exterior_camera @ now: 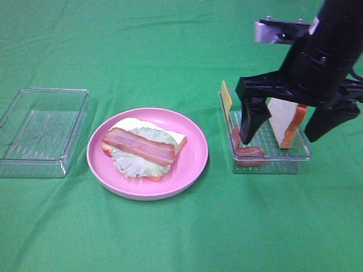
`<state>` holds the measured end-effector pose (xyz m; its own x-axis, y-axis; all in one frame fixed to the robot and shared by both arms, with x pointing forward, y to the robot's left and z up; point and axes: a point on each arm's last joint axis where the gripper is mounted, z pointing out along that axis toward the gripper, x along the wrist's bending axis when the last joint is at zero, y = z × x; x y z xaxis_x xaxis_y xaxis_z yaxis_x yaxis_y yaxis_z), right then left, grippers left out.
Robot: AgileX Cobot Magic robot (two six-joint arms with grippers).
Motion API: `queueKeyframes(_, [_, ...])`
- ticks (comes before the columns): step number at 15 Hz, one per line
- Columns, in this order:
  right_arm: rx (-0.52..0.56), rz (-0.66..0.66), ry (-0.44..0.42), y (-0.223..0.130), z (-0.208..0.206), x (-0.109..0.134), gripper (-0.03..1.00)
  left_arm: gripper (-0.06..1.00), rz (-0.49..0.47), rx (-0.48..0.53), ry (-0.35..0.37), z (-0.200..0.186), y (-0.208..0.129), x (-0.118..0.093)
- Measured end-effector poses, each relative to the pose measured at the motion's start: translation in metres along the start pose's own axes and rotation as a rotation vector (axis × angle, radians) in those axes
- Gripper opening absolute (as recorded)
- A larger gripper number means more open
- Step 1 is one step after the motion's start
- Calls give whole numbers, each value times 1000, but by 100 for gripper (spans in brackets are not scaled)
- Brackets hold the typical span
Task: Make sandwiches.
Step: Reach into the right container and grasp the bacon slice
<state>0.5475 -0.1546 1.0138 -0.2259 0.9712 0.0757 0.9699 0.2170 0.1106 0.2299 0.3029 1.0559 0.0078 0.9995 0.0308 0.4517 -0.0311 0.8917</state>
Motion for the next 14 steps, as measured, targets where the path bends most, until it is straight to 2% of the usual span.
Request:
queueKeyframes(6, [0,38,13,49,35,13,95,99,0,0,0,0,0,0])
queueKeyframes(10, [-22,81,59,60,52,18,95,99,0,-1,0,0,0,0])
queueKeyframes(14, [-57,84,69,65,58,19,95,99,0,-1,0,0,0,0])
